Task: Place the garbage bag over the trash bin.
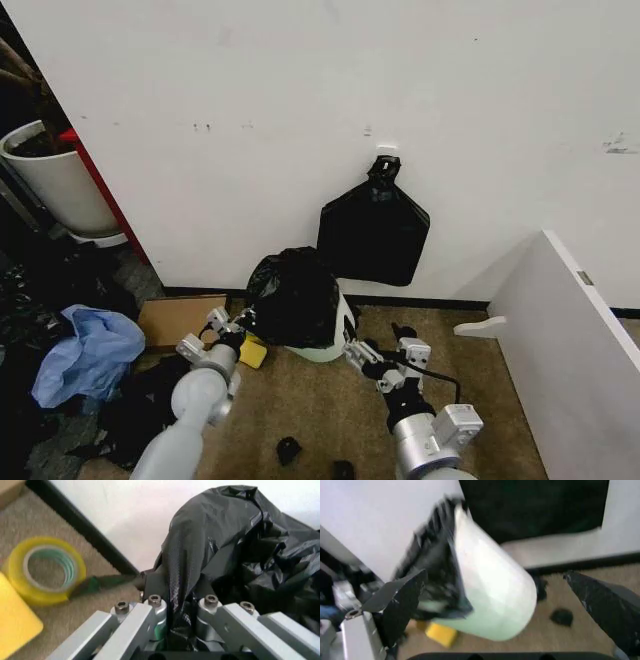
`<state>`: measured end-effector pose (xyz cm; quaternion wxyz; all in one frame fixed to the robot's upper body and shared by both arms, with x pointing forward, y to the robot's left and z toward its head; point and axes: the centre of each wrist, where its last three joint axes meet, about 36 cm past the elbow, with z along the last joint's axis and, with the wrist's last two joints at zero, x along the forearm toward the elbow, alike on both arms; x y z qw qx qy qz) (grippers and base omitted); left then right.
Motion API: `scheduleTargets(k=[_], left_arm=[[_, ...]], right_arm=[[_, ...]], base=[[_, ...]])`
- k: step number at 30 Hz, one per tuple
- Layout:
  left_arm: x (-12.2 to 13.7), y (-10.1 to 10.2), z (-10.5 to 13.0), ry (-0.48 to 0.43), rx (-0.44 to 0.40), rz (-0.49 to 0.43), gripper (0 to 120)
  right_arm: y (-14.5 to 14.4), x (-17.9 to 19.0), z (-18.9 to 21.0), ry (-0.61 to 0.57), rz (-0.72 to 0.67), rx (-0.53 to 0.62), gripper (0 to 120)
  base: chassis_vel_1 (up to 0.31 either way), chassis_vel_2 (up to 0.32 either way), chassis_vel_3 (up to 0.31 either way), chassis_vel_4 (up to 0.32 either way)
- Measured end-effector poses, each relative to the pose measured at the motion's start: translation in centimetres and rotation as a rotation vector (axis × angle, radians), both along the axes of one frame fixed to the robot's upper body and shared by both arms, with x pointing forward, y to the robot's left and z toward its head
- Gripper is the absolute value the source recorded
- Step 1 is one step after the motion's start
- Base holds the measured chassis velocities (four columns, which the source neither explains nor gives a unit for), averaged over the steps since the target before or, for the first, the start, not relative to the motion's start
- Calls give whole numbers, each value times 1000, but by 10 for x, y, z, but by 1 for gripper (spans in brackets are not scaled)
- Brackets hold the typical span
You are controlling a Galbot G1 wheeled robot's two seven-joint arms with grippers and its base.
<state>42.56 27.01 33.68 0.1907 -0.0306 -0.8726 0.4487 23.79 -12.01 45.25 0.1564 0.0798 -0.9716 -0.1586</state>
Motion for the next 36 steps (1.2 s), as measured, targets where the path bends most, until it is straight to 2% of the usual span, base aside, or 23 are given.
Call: scheduleTargets(k=[8, 13, 18, 20, 22, 23, 25, 26, 29, 36], left_arm=[[-5, 17, 1, 35, -35, -29, 5], [-8, 17, 2, 26, -39, -45, 5], [-10, 13, 3, 17, -36, -59, 5], [-10, 11, 2, 11, -31, -67, 5], [-10, 10, 2, 10, -29, -68, 5], [-11, 9, 2, 8, -27, -72, 5], [-11, 7, 2, 4, -25, -76, 5], [-12, 6, 3, -1, -24, -79, 5], [-12, 5, 3, -4, -23, -81, 5], [-14, 3, 4, -16, -12, -87, 5]], right_arm=[[9, 18, -32, 37, 20, -65, 100], [9, 26, -42, 24, 85, -36, 100], [11, 37, -51, 16, 79, -19, 98], [11, 42, -52, 16, 79, 5, 90], [11, 43, -51, 16, 80, 12, 90], [10, 45, -52, 17, 81, 19, 81], [9, 48, -54, 16, 79, 15, 75], [8, 51, -56, 12, 75, 3, 68], [8, 53, -59, 7, 70, -8, 63], [2, 62, -72, -36, 74, -18, 32]], base=[[0, 0, 0, 0], [0, 0, 0, 0], [0, 0, 0, 0], [0, 0, 0, 0], [0, 0, 0, 0], [0, 0, 0, 0], [0, 0, 0, 0], [0, 0, 0, 0], [0, 0, 0, 0], [0, 0, 0, 0]])
